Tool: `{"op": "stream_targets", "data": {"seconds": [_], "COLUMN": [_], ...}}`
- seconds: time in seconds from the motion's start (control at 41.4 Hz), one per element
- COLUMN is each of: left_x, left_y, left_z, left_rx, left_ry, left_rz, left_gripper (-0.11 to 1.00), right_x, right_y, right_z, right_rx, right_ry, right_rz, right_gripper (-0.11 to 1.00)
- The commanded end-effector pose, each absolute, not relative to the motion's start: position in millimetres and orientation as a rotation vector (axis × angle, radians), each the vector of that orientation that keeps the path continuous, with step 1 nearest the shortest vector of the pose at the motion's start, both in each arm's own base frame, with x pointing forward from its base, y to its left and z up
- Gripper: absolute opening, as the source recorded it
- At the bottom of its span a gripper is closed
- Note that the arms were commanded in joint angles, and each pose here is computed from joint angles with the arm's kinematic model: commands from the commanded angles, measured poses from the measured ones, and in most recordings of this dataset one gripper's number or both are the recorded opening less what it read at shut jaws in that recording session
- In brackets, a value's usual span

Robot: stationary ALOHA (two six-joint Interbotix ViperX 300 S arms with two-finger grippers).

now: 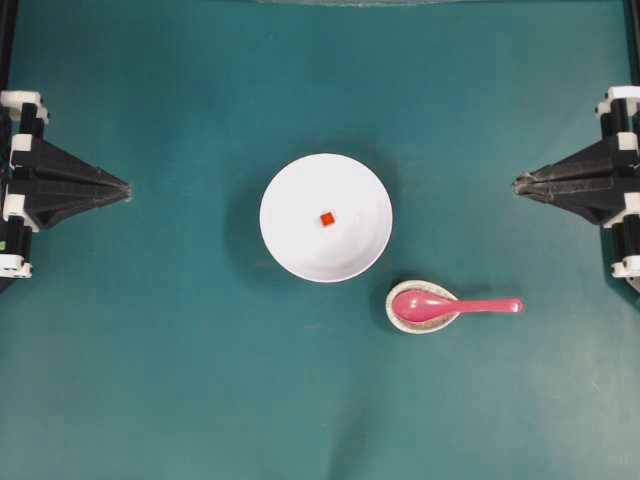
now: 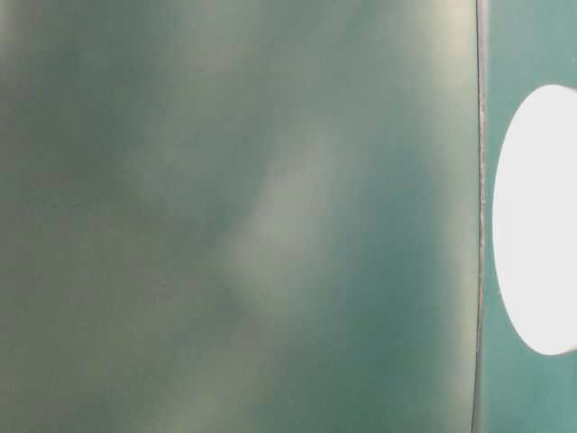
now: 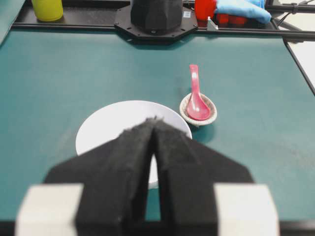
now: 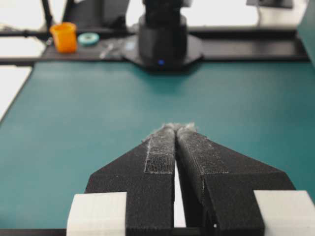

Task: Grip the spoon and scoop the red block from the bowl with right arm.
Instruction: 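Move the right gripper toward the pink spoon handle in the spoon rest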

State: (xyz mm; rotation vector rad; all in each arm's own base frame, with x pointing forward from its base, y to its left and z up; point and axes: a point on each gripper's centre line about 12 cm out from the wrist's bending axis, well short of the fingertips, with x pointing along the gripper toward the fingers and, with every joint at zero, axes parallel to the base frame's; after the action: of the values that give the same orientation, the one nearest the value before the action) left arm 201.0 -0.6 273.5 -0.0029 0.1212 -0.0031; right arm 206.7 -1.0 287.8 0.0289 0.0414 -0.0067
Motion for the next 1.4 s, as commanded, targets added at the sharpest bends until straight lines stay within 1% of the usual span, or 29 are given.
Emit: {"op": "stream_targets", "data": {"seconds": [0.0, 0.072, 0.121, 0.169, 0.265, 0.314, 0.386, 0.458, 0.748, 0.893, 1.158, 1.375], "left_x": [204.2, 204.2, 204.2, 204.2, 204.1, 204.2, 204.2, 204.1, 203.8, 203.3, 203.1, 202.9], "left_y": [-1.0, -1.0, -1.0, -1.0, -1.0, -1.0, -1.0, -1.0, -1.0, -1.0, -0.9, -0.9], "left_z": [283.5, 283.5, 283.5, 283.5, 282.8, 283.5, 283.5, 283.3, 280.2, 277.0, 275.5, 274.2], "left_rx": [-0.001, -0.001, -0.001, -0.003, -0.003, -0.003, -0.003, -0.003, -0.003, -0.003, -0.001, -0.001], "left_ry": [0.100, 0.100, 0.100, 0.100, 0.101, 0.100, 0.100, 0.101, 0.127, 0.155, 0.164, 0.175], "left_rz": [-0.005, -0.005, -0.005, -0.005, -0.005, -0.005, -0.005, -0.005, -0.005, -0.005, -0.005, -0.005], "left_gripper": [0.00, 0.00, 0.00, 0.00, 0.00, 0.00, 0.00, 0.00, 0.00, 0.00, 0.00, 0.00], "right_x": [209.7, 210.0, 210.3, 210.5, 210.5, 211.3, 212.6, 214.4, 222.8, 223.8, 219.5, 219.5], "right_y": [-1.4, -1.4, -1.5, -1.5, -1.5, -1.5, -1.5, -1.5, -1.5, 1.6, 15.2, 32.3], "right_z": [301.2, 303.4, 305.8, 306.9, 306.3, 305.0, 302.4, 298.4, 277.9, 252.5, 212.6, 178.1], "right_rx": [0.035, 0.036, 0.044, 0.052, 0.072, 0.087, 0.106, 0.116, 0.119, 0.119, 0.183, 0.214], "right_ry": [0.003, 0.000, -0.005, -0.006, -0.002, 0.006, 0.021, 0.042, 0.114, 0.140, 0.113, 0.162], "right_rz": [-0.008, -0.009, -0.009, -0.009, -0.009, -0.009, -0.010, -0.011, -0.015, -0.004, 0.034, 0.074], "right_gripper": [0.01, 0.02, 0.06, 0.15, 0.35, 0.44, 0.53, 0.59, 0.59, 0.59, 0.59, 0.59]}}
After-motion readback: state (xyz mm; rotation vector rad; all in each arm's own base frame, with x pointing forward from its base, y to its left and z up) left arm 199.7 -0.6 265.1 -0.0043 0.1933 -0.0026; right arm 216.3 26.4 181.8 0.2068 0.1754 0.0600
